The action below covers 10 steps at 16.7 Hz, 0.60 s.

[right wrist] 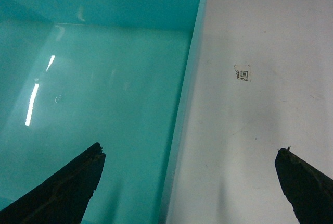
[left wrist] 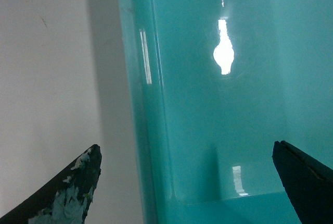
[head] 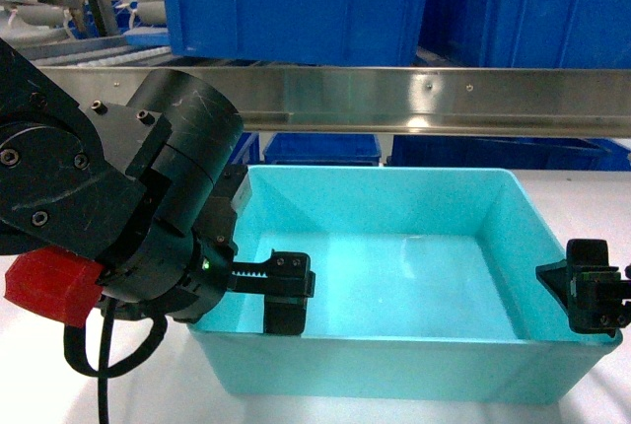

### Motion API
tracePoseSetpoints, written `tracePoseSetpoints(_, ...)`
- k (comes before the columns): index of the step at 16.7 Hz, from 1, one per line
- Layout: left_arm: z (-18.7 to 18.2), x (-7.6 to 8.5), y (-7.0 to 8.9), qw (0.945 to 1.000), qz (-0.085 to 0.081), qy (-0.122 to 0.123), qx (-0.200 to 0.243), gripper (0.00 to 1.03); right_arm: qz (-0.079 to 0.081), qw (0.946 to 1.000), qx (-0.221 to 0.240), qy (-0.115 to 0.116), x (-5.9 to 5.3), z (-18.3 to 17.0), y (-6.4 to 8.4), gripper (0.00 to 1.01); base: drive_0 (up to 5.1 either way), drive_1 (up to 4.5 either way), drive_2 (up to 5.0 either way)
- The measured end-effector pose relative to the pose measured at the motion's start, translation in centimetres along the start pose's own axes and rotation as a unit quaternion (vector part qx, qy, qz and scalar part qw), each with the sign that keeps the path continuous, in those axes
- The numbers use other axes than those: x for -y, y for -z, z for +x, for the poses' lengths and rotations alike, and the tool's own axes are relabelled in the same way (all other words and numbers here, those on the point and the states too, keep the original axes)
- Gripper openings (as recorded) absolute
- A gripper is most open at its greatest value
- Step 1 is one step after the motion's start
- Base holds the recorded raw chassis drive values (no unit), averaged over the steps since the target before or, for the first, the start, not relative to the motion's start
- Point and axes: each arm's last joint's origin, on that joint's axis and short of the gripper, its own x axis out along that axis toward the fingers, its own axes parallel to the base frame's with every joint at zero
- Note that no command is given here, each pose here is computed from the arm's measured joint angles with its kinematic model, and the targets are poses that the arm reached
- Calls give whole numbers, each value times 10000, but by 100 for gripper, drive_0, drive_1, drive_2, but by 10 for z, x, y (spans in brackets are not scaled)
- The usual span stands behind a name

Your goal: Organize blue bins on left shelf correctly

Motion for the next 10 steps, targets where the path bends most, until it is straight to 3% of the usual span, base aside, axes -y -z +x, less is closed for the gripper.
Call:
tracePoseSetpoints(6, 0, 0, 0, 10000, 0, 0, 0, 98, 28, 9992, -338, 217, -1, 1, 5, 98, 0, 0, 0)
tracePoseSetpoints(10, 0, 0, 0, 10000, 0, 0, -2, 98, 29, 9991, -364, 214, -2, 1, 5, 98, 0, 0, 0)
